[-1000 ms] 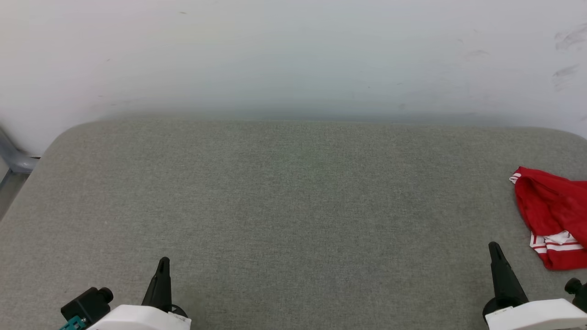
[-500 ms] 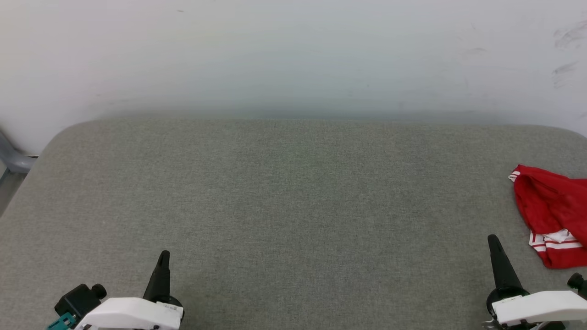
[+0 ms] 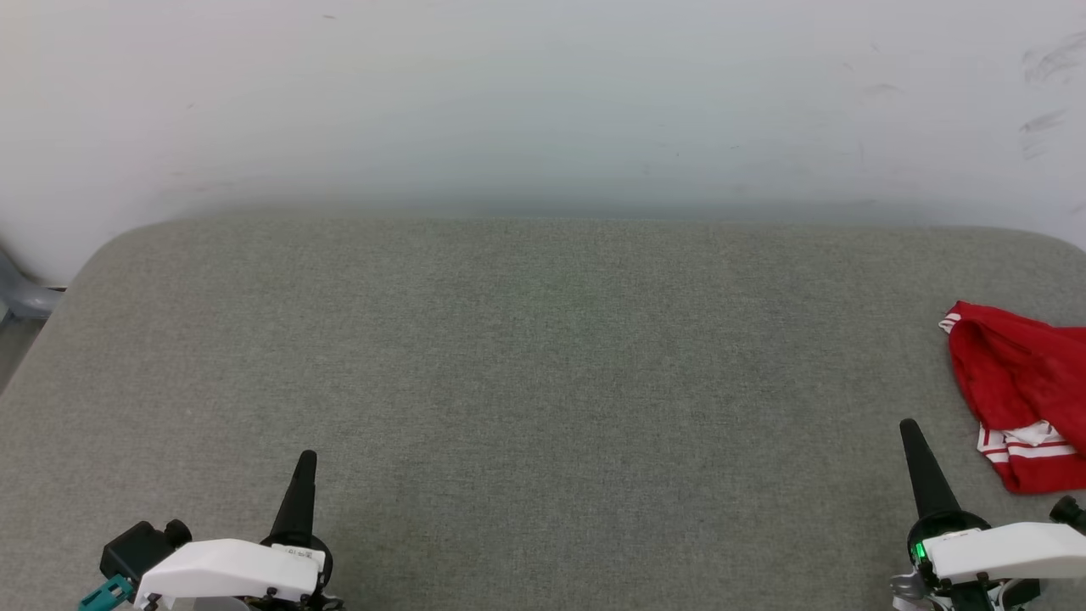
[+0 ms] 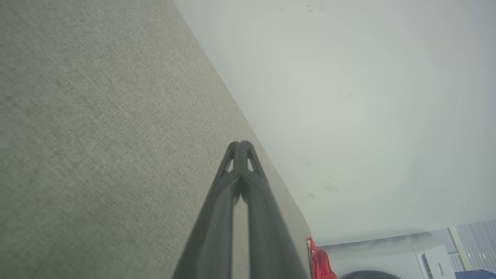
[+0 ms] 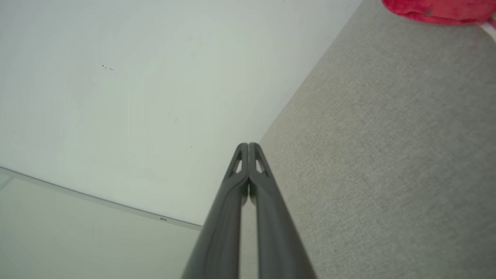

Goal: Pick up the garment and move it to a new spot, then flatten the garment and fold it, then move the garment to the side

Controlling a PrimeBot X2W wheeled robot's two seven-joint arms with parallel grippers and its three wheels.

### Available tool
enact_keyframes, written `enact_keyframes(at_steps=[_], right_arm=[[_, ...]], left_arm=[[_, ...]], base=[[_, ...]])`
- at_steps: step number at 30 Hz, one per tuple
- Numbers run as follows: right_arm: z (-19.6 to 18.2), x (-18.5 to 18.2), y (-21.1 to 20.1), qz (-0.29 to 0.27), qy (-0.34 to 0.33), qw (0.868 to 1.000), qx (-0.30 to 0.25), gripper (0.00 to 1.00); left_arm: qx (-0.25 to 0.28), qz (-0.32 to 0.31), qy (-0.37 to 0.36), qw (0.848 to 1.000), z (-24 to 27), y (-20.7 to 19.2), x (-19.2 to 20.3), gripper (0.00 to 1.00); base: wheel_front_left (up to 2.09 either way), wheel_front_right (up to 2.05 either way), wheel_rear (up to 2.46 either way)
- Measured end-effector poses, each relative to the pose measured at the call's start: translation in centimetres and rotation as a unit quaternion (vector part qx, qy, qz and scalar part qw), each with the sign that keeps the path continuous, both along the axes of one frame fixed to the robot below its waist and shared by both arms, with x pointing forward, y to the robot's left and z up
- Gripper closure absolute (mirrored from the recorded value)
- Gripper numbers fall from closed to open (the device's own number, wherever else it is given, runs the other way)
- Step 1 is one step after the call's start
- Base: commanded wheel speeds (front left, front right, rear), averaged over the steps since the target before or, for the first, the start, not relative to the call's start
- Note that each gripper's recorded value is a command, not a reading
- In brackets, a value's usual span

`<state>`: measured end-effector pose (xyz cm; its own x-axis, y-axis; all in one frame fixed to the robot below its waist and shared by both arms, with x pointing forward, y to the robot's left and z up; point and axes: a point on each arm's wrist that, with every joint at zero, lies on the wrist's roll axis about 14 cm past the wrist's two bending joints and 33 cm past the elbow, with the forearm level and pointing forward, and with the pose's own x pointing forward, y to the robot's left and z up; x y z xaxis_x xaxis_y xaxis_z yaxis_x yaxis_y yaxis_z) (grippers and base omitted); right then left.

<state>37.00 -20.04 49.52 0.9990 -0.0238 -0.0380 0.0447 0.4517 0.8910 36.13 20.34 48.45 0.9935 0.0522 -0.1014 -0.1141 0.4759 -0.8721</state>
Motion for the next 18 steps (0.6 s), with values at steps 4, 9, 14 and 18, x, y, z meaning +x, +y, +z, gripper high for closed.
enact_keyframes(at_steps=[4,9,14,18], right_arm=[[0.01,0.12,0.00,0.000,0.000,1.000,0.021,1.00],[0.03,0.27,0.01,0.000,0.000,0.999,0.046,1.00],[0.17,0.50,0.00,0.000,-0.002,0.998,0.069,1.00],[0.22,0.64,0.02,0.001,-0.003,0.996,0.087,1.00]], left_arm=[[-0.023,0.000,-0.002,1.000,0.09,-0.02,0.22,1.00],[-0.049,-0.001,-0.008,0.999,0.31,-0.04,0.50,1.00],[-0.075,-0.001,-0.011,0.997,0.43,-0.06,0.74,1.00],[-0.093,-0.003,-0.016,0.996,0.66,-0.13,1.01,1.00]], base=[[0.00,0.00,0.00],[0.00,0.00,0.00],[0.00,0.00,0.00],[0.00,0.00,0.00]])
